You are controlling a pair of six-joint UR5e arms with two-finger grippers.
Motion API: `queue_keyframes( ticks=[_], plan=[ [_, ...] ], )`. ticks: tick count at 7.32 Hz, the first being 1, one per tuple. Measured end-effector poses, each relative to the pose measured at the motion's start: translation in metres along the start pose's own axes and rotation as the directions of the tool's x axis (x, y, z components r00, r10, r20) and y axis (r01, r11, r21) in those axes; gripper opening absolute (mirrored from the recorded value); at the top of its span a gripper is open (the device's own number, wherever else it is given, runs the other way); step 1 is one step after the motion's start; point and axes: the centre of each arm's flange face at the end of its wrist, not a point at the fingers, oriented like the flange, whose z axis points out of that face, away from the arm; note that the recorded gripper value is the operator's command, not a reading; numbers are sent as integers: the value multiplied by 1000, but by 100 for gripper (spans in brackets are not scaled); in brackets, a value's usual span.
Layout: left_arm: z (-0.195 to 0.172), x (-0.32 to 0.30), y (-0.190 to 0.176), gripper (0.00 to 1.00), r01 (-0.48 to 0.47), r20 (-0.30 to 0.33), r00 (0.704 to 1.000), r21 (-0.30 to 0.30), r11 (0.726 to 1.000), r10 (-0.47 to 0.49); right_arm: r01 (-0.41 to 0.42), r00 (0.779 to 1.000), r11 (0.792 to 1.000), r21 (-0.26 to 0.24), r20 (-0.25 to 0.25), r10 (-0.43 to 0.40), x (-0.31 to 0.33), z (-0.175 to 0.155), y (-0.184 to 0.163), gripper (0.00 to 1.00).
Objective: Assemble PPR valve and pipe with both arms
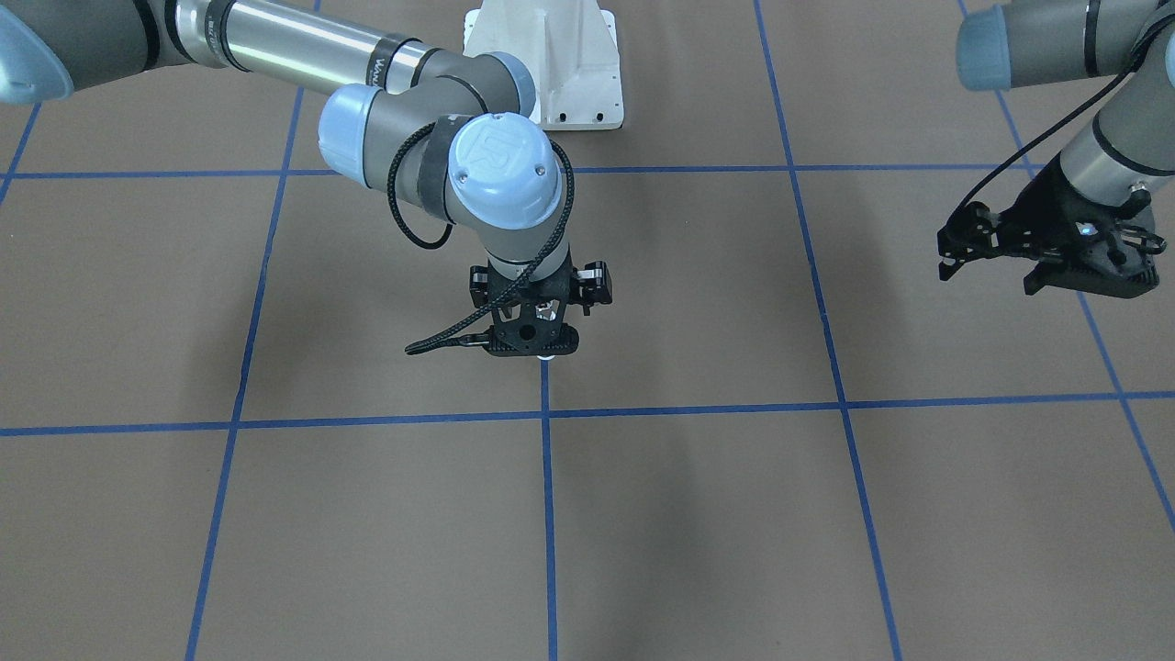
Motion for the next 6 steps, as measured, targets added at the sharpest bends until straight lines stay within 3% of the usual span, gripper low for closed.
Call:
queue_keyframes(
  ticks=[3, 6],
  plan=[
    [-3, -5, 2, 100, -78, -1, 997, 8, 997, 78, -22, 999, 997, 70, 29, 20, 68, -68, 12, 100],
    [-11, -69, 5, 100, -120, 37, 992, 15, 993, 119, 4, 1000, 993, 119, 12, -6, 217, -124, 1, 100]
  ],
)
